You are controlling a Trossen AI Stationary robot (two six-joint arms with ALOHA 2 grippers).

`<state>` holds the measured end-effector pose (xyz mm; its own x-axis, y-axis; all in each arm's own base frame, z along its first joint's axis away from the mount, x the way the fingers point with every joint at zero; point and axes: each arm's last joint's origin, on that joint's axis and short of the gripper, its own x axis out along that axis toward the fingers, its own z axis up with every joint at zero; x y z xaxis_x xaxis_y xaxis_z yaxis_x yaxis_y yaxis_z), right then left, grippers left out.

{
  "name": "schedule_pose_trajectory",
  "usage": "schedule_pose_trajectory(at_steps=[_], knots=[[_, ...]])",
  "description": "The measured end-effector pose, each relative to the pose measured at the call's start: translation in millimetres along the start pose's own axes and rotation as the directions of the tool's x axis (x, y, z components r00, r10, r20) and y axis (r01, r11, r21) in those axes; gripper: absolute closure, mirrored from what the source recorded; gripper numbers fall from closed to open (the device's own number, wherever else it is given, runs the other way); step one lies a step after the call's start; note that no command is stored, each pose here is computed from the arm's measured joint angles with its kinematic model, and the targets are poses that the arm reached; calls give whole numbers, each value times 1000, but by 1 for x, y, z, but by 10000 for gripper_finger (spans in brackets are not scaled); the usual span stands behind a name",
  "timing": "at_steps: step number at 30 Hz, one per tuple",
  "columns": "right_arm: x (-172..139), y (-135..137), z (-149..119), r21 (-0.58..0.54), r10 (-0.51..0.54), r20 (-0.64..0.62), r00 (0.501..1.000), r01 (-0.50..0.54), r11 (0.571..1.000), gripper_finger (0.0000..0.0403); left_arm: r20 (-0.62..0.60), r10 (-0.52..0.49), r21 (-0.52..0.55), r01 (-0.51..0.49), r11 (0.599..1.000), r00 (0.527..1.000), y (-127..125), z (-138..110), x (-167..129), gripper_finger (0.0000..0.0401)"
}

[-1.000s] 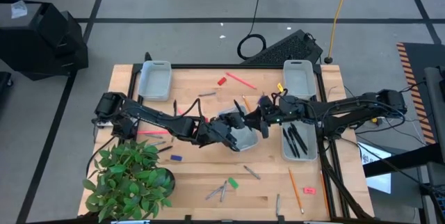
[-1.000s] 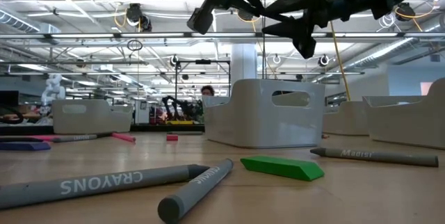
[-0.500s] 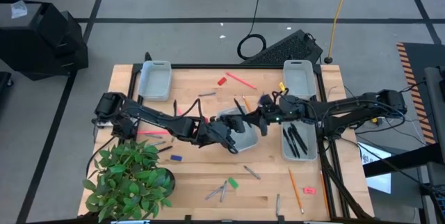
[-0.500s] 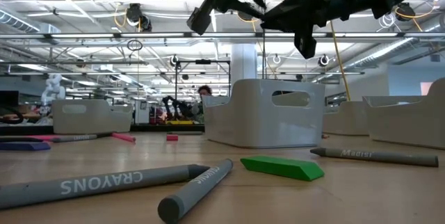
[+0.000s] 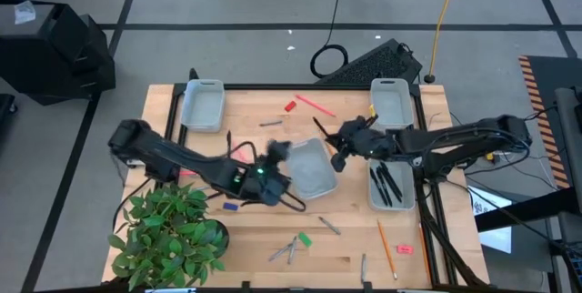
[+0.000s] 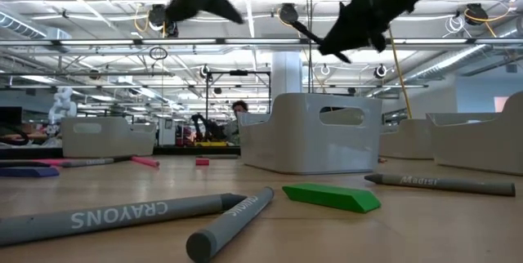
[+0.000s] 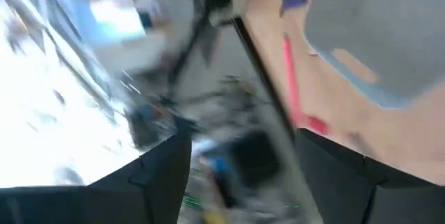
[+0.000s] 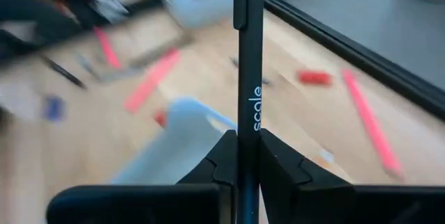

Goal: Sort crayons/erasers/pens/pencils in bins
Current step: Put the black pen into the bottom right gray bin

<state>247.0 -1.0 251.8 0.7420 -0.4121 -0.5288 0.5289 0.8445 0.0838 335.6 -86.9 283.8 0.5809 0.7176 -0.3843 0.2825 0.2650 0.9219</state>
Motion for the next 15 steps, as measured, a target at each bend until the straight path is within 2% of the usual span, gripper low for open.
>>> schedule_pose_trajectory(at_steps=[2, 4, 6, 8, 10, 12, 15], knots=[[-13, 3, 3, -15, -78, -86, 993, 77, 997, 376, -42, -58, -175, 50, 983, 997, 4, -23, -11, 141], [-25, 3, 3, 2, -121, -183, 976, 124, 992, 376, -69, -119, -350, 87, 933, 991, 11, -46, -21, 149], [-36, 3, -2, 22, -161, -280, 946, 174, 985, 376, -56, -223, -495, 167, 852, 973, 16, -67, -28, 158], [-45, 2, -11, 41, -188, -375, 908, 219, 975, 376, -17, -308, -616, 233, 752, 951, 22, -81, -32, 167], [-52, 1, -21, 76, -182, -482, 857, 247, 966, 376, 19, -346, -690, 263, 675, 938, 25, -92, -35, 175], [-60, 2, -32, 98, -180, -568, 803, 284, 954, 376, 36, -357, -734, 267, 624, 933, 27, -100, -37, 180], [-72, 3, -48, 114, -196, -666, 720, 358, 927, 376, 31, -365, -766, 257, 589, 930, 25, -106, -37, 187]])
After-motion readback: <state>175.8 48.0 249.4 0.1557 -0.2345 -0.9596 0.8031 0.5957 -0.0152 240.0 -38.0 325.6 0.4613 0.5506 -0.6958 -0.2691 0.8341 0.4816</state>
